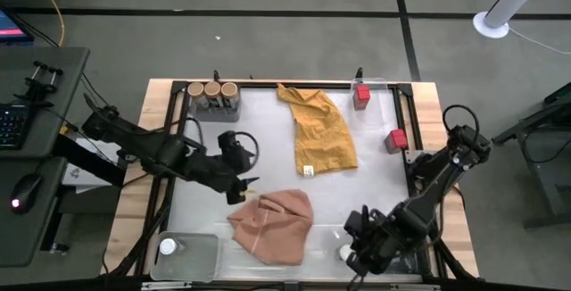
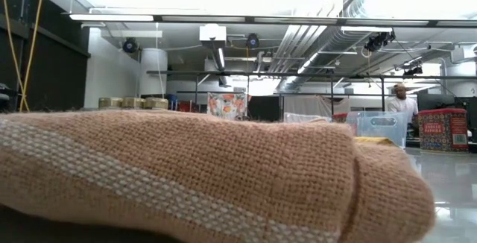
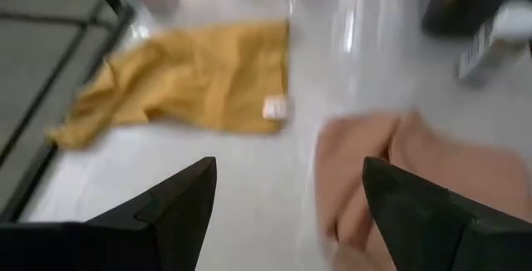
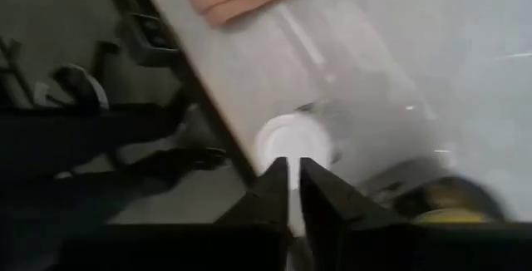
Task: Sort spices by type
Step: Put the white seasoning bottle into the gray bin
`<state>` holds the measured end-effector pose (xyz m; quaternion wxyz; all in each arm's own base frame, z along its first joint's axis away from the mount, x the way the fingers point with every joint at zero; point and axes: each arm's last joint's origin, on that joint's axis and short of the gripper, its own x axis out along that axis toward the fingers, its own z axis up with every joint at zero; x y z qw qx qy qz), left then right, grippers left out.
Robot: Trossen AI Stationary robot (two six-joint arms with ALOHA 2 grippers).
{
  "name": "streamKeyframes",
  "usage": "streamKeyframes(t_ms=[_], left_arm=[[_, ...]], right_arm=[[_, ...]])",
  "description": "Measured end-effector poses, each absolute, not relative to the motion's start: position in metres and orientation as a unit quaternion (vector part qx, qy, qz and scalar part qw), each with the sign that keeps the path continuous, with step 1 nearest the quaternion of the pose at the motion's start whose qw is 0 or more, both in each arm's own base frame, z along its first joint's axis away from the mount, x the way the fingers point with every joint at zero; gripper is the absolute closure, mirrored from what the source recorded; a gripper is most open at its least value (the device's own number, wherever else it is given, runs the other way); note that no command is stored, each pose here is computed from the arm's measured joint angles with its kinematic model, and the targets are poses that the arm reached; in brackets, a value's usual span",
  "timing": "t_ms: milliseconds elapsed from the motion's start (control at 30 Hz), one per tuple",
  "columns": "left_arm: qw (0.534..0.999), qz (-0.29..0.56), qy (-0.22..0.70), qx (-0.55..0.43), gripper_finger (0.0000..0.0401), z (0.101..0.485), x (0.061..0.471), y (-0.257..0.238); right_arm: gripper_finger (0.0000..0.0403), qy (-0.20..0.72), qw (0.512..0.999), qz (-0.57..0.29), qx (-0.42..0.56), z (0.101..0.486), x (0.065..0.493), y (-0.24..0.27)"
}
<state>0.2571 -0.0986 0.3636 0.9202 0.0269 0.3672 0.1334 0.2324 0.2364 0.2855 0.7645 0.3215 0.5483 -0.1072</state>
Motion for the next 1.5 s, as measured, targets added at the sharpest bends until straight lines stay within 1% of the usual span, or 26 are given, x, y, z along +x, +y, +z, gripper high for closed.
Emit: streamKeyframes(t_ms=[100, 200, 267, 333, 433, 500, 600, 633, 833, 1133, 1267, 1500], left_arm=[[0.94, 0.133, 0.315, 0.006, 0.0119, 0.362, 0.252, -0.094], [0.953, 0.132, 0.272, -0.028, 0.013, 0.354, 0.246, -0.09], [0.958, 0.128, 0.25, -0.058, 0.0143, 0.347, 0.242, -0.088], [0.961, 0.122, 0.233, -0.084, 0.0164, 0.341, 0.238, -0.089], [0.959, 0.121, 0.234, -0.103, 0.0219, 0.327, 0.234, -0.091], [0.956, 0.123, 0.244, -0.11, 0.0272, 0.321, 0.233, -0.093], [0.955, 0.124, 0.248, -0.108, 0.0368, 0.317, 0.233, -0.095], [0.955, 0.124, 0.248, -0.108, 0.0384, 0.316, 0.233, -0.095], [0.954, 0.131, 0.248, -0.109, 0.0399, 0.315, 0.234, -0.092], [0.953, 0.132, 0.254, -0.096, 0.04, 0.314, 0.234, -0.091], [0.952, 0.134, 0.258, -0.094, 0.04, 0.314, 0.233, -0.09], [0.951, 0.137, 0.257, -0.103, 0.04, 0.314, 0.233, -0.09]], right_arm=[[0.0385, 0.543, 0.758, -0.117, 0.343, 0.282, 0.234, 0.242], [0.0399, 0.542, 0.756, -0.124, 0.344, 0.274, 0.242, 0.243], [0.0399, 0.553, 0.747, -0.124, 0.348, 0.268, 0.246, 0.244], [0.0401, 0.566, 0.737, -0.113, 0.351, 0.262, 0.251, 0.248], [0.0401, 0.592, 0.721, -0.092, 0.348, 0.253, 0.254, 0.254], [0.0402, 0.6, 0.716, -0.096, 0.343, 0.25, 0.254, 0.255], [0.0402, 0.603, 0.714, -0.101, 0.341, 0.248, 0.254, 0.255], [0.0402, 0.603, 0.714, -0.103, 0.34, 0.248, 0.254, 0.254], [0.0402, 0.604, 0.715, -0.112, 0.334, 0.248, 0.257, 0.248], [0.0402, 0.61, 0.723, -0.116, 0.303, 0.248, 0.264, 0.234], [0.0403, 0.602, 0.738, -0.139, 0.272, 0.247, 0.271, 0.219], [0.0403, 0.583, 0.772, -0.142, 0.209, 0.247, 0.295, 0.183]])
